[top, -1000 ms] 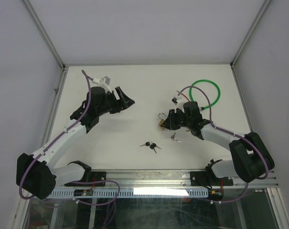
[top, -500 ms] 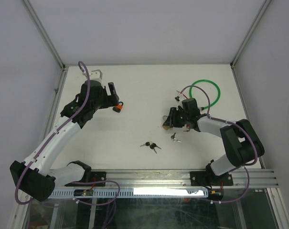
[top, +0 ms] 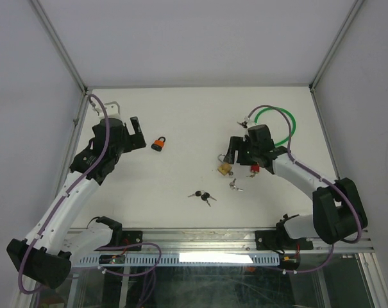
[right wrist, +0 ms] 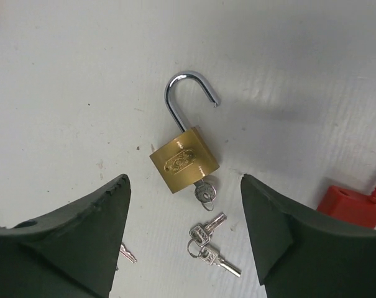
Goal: Unlock with the key
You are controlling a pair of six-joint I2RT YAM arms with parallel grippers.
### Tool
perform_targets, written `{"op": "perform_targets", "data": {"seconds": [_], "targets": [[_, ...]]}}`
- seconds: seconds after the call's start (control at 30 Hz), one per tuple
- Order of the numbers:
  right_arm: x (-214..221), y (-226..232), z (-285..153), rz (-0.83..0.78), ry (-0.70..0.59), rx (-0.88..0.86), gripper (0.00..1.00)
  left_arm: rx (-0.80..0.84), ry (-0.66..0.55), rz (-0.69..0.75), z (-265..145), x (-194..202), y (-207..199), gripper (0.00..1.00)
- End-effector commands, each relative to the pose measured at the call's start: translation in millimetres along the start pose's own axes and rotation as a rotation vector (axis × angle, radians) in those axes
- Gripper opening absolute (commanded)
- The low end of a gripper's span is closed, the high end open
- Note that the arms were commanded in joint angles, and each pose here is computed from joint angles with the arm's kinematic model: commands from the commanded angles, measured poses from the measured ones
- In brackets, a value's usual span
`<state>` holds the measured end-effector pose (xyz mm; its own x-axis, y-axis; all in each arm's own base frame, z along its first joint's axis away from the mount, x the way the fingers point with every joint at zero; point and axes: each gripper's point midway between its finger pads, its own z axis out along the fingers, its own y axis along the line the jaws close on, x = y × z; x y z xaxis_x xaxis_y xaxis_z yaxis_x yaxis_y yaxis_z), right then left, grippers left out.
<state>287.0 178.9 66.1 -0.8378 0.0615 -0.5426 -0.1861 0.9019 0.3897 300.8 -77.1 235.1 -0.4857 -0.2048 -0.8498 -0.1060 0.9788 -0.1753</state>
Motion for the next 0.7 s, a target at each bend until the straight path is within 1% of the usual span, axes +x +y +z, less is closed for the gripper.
{"op": "perform_targets", "data": {"seconds": [0.0,0.13,0.23,0.47,0.57,0.67], "targets": [[-29.9,4.7,-32.0,-0.054,-0.086,0.055,0.74,-0.03,-0.072,-0.035,-6.0,-13.4,14.2,0.99],[-22.1,0.1,-42.1,-0.051,-0.055,0.095,0.76,-0.021,-0.077,-0.071,-7.3,-14.5,19.3,0.99],[-12.0,9.6,-43.0,-0.062,-0.028,0.099,0.76,-0.004,-0.06,-0.087,-4.8,-13.3,20.1,0.99],[15.6,45.6,-32.1,-0.18,0.052,0.085,0.77,0.059,0.015,-0.07,5.3,-1.2,14.2,0.99],[31.1,71.6,-23.6,-0.259,0.093,0.033,0.77,0.092,0.052,-0.046,10.0,7.0,9.1,0.99],[56.5,101.5,-10.4,-0.36,0.157,-0.025,0.77,0.125,0.103,-0.021,16.7,17.5,3.0,0.99]]}}
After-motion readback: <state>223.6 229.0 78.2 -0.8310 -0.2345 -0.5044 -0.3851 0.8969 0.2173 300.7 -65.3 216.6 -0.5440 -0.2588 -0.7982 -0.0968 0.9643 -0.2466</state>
